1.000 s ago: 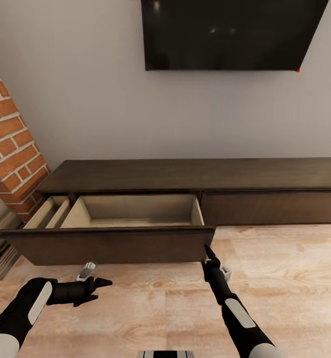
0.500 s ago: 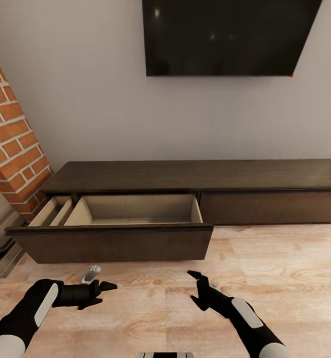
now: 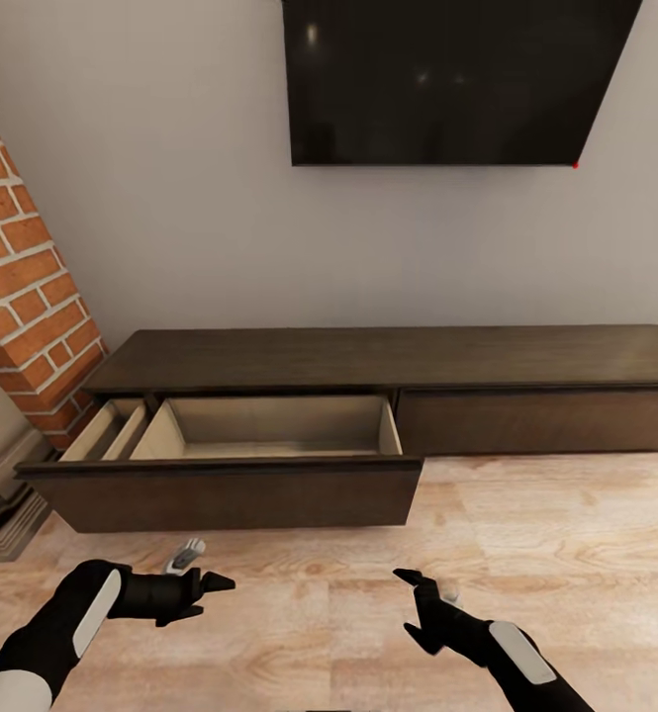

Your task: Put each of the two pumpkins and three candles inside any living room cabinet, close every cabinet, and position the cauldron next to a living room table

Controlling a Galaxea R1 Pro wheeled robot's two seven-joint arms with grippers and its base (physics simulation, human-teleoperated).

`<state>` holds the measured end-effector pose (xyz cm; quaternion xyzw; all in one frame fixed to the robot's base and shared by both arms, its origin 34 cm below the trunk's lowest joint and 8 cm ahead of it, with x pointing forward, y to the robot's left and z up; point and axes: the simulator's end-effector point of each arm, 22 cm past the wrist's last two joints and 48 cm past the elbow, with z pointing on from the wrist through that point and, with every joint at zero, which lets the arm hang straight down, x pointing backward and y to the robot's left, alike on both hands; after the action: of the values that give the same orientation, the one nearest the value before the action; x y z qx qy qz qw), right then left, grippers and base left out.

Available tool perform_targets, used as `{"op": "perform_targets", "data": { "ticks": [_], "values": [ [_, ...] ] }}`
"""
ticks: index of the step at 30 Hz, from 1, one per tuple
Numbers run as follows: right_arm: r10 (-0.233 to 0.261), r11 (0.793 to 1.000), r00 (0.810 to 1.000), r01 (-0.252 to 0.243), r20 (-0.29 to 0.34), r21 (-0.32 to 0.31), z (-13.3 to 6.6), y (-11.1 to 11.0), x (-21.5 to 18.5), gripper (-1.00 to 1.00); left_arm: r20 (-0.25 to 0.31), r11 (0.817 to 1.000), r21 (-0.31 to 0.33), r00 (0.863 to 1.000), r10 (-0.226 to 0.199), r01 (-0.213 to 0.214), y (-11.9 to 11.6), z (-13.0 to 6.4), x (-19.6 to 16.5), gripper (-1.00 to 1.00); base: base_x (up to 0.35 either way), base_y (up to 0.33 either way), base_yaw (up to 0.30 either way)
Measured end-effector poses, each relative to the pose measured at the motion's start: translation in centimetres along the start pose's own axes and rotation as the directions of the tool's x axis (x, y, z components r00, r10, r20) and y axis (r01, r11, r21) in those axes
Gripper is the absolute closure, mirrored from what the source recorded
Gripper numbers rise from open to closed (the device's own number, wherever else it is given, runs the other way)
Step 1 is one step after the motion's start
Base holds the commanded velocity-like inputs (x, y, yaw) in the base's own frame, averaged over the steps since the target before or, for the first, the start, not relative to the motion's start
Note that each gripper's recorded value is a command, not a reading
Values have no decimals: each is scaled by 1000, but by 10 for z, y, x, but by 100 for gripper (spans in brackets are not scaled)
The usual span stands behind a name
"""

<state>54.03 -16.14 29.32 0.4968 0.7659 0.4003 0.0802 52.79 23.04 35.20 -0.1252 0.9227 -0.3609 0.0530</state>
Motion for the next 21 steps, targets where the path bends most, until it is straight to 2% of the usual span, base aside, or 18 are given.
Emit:
{"op": "perform_targets", "data": {
  "ticks": [4, 16, 18, 21],
  "values": [
    [27, 999, 1000, -26, -7, 33, -8, -17, 9, -100, -3, 1000, 1, 1000, 1, -1, -7, -5, -1, -100, 0, 0, 0],
    [25, 998, 1000, -25, 6, 52, -22, -4, 14, -100, -4, 1000, -6, 1000, 4, -4, -25, -23, -7, -100, 0, 0, 0],
    [36, 997, 999, -37, 14, 73, -25, -10, 14, -100, -4, 1000, -7, 1000, 4, -4, -28, -26, -8, -100, 0, 0, 0],
    [63, 990, 998, -66, 31, 122, -32, -30, 14, -100, -3, 1000, -8, 1000, 4, -4, -32, -31, -10, -100, 0, 0, 0]
  ]
}}
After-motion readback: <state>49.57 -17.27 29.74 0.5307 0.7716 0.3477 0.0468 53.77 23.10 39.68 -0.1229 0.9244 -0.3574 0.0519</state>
